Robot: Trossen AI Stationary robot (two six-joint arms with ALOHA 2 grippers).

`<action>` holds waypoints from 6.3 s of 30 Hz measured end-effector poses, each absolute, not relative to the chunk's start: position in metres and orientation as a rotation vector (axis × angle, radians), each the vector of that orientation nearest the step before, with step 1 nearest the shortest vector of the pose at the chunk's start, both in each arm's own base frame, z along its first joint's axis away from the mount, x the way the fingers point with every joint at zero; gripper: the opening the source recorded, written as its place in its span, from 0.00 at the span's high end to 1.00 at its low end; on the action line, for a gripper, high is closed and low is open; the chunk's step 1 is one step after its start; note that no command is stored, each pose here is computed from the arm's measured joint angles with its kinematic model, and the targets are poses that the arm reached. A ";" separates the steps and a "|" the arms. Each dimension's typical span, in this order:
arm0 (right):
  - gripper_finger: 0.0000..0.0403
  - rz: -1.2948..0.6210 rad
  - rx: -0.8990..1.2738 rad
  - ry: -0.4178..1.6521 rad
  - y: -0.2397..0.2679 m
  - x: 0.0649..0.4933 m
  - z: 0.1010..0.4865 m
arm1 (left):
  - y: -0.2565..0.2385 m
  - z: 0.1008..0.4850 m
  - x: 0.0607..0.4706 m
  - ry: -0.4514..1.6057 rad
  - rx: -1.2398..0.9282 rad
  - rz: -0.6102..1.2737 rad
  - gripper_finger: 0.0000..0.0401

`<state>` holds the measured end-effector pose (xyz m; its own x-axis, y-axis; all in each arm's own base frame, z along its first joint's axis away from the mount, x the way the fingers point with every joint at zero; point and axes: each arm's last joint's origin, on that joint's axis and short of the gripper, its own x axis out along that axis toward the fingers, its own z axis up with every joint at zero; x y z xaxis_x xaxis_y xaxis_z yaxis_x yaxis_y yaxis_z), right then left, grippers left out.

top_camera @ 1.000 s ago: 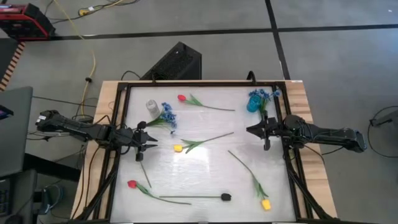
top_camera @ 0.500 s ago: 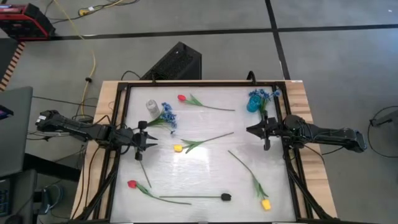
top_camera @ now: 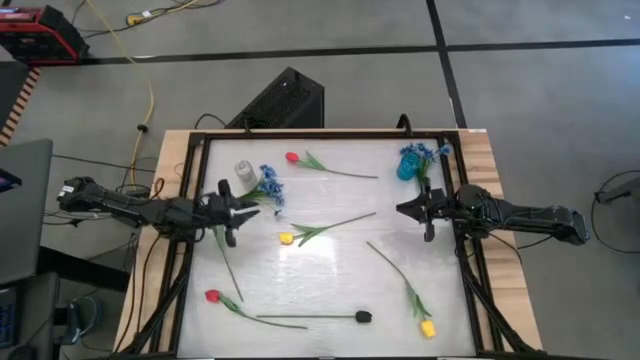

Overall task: Sort flowers into vase by color
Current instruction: Put the right blue flower into the blue vase

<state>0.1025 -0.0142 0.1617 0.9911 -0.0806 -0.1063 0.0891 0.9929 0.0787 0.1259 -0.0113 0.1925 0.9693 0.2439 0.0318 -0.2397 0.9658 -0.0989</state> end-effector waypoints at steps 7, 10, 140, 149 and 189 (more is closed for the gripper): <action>0.84 -0.085 0.084 0.103 -0.014 0.102 0.162 | -0.009 0.217 0.121 -0.296 -0.185 0.288 0.78; 0.84 -0.085 0.083 0.103 -0.014 0.102 0.162 | -0.008 0.219 0.123 -0.319 -0.210 0.299 0.78; 0.39 -1.181 0.793 1.101 -0.085 0.131 0.254 | 0.015 0.232 0.259 0.311 0.353 0.323 0.59; 0.39 -1.128 0.875 1.154 -0.111 0.135 0.196 | 0.016 0.229 0.258 0.340 0.344 0.329 0.59; 0.92 -1.431 0.637 0.663 -0.115 0.102 0.239 | 0.017 0.218 0.254 0.439 0.226 0.343 0.59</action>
<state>0.1024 -0.1152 0.2390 0.0282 -0.6694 -0.7424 0.9991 0.0416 0.0004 0.2542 0.0172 0.2176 0.8496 0.3705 -0.3754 -0.2744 0.9183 0.2853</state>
